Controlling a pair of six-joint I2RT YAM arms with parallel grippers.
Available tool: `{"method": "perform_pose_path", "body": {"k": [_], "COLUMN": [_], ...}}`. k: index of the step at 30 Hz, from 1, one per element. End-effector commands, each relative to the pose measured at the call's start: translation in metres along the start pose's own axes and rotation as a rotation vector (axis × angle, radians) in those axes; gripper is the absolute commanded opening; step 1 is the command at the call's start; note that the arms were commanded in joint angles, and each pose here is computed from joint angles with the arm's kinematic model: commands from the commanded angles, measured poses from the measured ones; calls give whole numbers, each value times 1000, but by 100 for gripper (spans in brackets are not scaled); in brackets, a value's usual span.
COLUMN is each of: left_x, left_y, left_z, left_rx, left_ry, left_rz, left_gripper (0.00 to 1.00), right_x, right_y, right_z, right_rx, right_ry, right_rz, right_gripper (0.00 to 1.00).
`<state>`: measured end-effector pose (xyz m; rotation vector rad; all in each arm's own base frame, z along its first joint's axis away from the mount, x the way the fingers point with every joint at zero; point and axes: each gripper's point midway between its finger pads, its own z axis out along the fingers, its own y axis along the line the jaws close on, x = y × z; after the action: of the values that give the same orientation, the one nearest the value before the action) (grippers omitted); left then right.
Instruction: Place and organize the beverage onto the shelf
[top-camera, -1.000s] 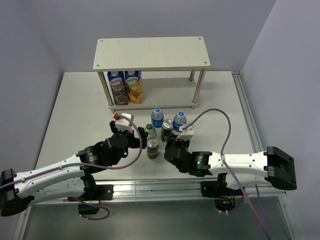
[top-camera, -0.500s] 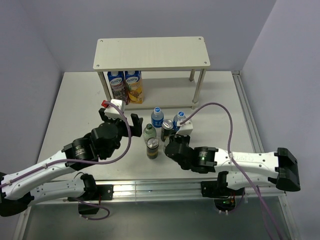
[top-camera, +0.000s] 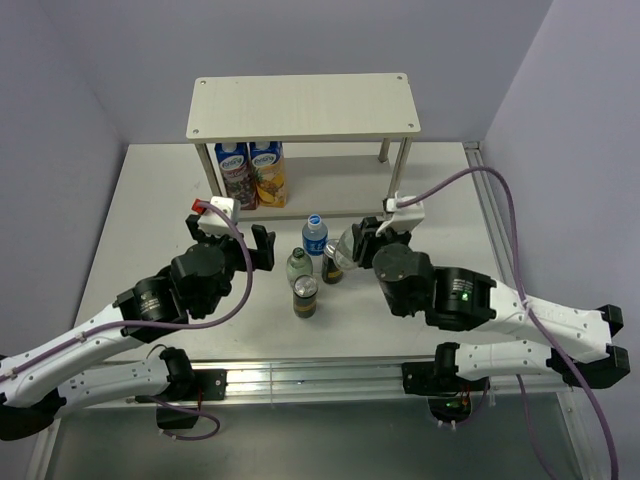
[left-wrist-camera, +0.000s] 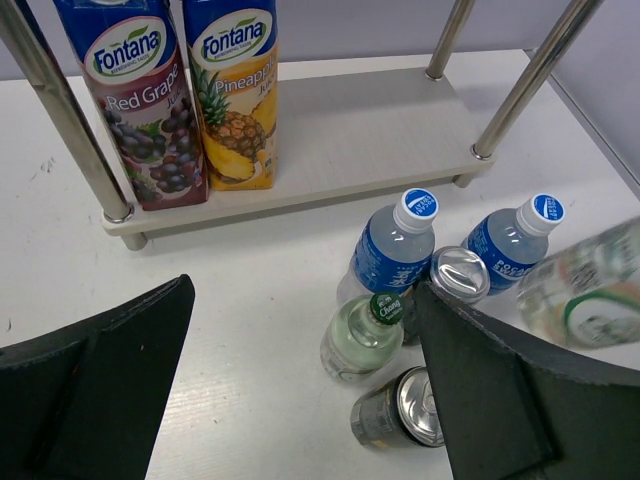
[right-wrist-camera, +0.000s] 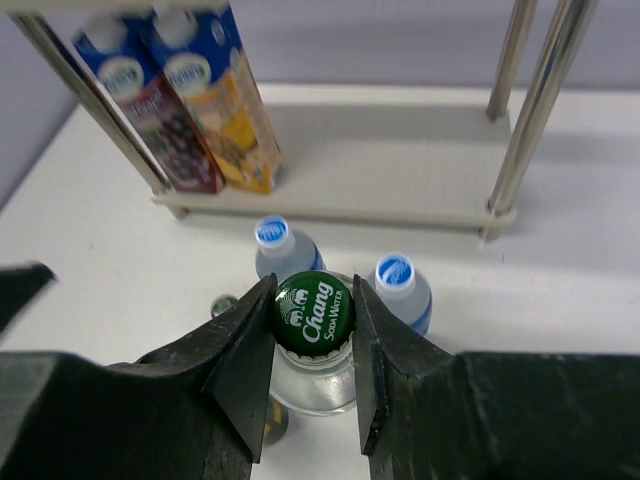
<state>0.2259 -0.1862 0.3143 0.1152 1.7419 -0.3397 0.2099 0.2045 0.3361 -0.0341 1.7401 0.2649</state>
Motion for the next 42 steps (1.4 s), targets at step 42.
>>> {"method": "perform_pose_path", "body": {"k": [42], "left_x": [7], "left_y": [-1], "left_z": [-1], "left_rx": [22], "left_ry": [24], "left_rz": [31], "left_gripper": [99], "right_x": [-281], "right_y": [-65], "right_z": [198], "right_rx": [192], "right_ry": [-370], "right_rz": [-82], "right_gripper": [0]}}
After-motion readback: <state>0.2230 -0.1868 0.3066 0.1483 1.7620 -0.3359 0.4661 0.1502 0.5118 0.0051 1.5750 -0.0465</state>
